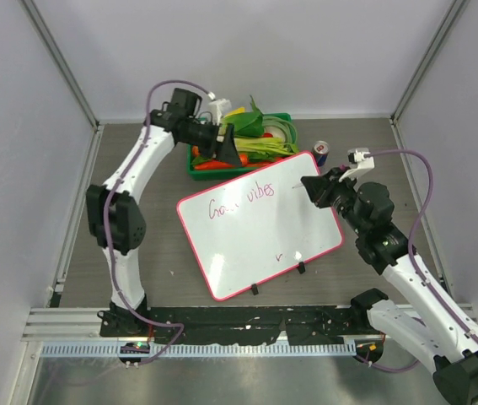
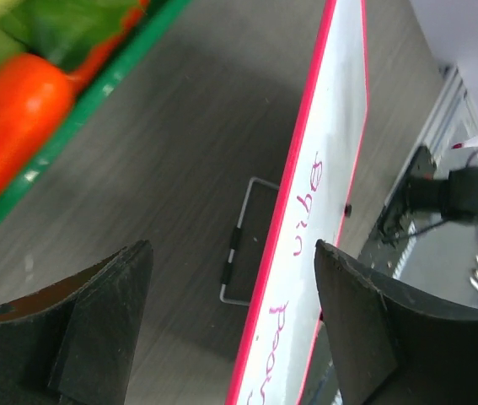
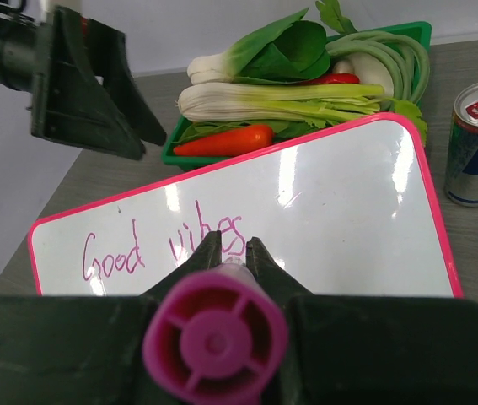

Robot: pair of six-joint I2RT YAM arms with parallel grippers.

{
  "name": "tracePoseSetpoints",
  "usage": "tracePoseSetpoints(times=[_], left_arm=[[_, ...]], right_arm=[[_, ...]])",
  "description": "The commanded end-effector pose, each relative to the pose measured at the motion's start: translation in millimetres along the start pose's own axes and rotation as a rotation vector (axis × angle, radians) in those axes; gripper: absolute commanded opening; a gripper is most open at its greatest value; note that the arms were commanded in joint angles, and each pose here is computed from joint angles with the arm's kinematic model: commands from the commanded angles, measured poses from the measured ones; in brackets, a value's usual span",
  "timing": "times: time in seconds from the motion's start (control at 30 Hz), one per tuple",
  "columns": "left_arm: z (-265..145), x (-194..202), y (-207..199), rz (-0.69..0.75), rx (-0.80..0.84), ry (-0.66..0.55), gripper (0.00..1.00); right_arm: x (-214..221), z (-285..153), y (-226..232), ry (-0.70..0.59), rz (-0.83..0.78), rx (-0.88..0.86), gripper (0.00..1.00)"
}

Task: Write a sentence on the whiteboard
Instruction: Write with the whiteboard marker on the whiteboard.

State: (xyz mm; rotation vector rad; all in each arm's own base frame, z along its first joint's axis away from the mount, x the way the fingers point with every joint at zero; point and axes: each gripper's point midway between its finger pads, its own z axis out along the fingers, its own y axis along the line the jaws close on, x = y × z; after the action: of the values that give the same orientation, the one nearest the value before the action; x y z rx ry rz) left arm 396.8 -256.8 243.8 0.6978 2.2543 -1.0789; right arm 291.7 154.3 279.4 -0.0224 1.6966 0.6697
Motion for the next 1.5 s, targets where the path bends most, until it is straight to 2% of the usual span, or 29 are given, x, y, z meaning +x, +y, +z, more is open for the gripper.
tracePoseSetpoints(times=[0.0,0.23,0.5,0.57,0.73,1.13,1.47], left_arm=[[26.9,35.6,-33.9,-0.002,0.111,0.207,0.8],[47.2,66.0,-46.9,0.017,0.179,0.332,0.71],[30.6,94.9,-53.1,0.029,0.221,0.435,0.45],[32.0,101.8,-50.8,0.025,0.227,0.449,0.35],[29.6,98.9,-55.1,0.04,0.249,0.447,0.0],[14.8,128.0,-60.1,0.074,0.329,0.535,0.0],[38.4,143.5,-82.9,0.113,0.421,0.641,0.0]], right_arm=[[-10.3,-7.7,5.0,-0.031,-0.017,-0.02,0.01],[-9.1,-9.1,3.8,-0.031,-0.02,-0.017,0.01],[-0.5,-6.4,0.7,-0.013,-0.019,-0.014,0.01],[1.1,-5.3,0.2,-0.01,-0.017,-0.014,0.01],[-1.1,-4.9,1.4,-0.013,-0.019,-0.019,0.01],[-4.7,-7.5,6.1,-0.017,-0.02,-0.036,0.02],[-13.5,-16.1,9.9,-0.026,-0.025,-0.038,0.02]])
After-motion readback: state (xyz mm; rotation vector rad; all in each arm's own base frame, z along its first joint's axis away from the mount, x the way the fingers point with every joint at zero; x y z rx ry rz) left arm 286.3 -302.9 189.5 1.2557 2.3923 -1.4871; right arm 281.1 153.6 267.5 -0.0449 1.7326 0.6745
